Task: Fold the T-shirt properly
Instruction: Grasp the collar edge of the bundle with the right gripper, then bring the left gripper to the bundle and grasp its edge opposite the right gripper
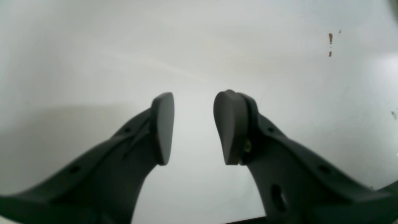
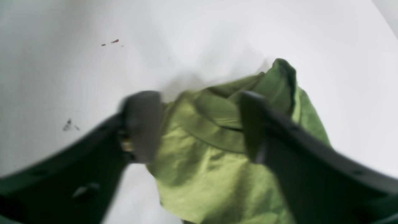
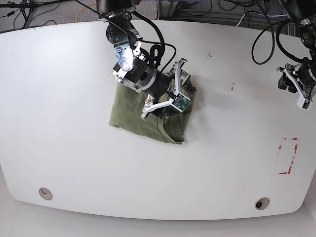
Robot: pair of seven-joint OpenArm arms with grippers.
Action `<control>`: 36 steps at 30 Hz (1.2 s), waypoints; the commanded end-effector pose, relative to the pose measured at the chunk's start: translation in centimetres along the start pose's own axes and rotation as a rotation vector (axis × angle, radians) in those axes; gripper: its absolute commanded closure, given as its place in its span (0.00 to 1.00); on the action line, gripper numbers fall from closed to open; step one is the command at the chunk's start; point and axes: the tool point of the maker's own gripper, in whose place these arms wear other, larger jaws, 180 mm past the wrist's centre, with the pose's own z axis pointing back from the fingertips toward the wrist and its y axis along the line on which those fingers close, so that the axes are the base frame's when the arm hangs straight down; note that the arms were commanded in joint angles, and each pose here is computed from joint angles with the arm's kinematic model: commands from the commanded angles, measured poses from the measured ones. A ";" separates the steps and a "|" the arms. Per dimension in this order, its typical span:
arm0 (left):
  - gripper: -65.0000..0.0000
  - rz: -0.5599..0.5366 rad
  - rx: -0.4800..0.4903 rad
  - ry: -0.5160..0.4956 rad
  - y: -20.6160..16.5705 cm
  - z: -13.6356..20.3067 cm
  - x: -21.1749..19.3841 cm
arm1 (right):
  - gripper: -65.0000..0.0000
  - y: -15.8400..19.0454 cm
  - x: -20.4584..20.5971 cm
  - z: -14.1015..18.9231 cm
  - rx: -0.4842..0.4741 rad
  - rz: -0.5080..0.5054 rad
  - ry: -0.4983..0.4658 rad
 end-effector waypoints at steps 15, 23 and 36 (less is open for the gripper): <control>0.63 -0.033 0.012 -0.054 0.3 0.7 1.9 | 0.17 -3.3 0.5 1.9 -0.103 -0.058 -0.055; 0.63 -0.173 -0.022 -0.089 -3.0 1.0 4.4 | 0.35 -6.7 -1.6 3.3 -0.201 -0.119 -0.023; 0.63 -0.452 -0.205 -0.123 -13.4 0.2 6.5 | 0.88 -12.6 -3.1 6.0 -0.352 -0.121 0.006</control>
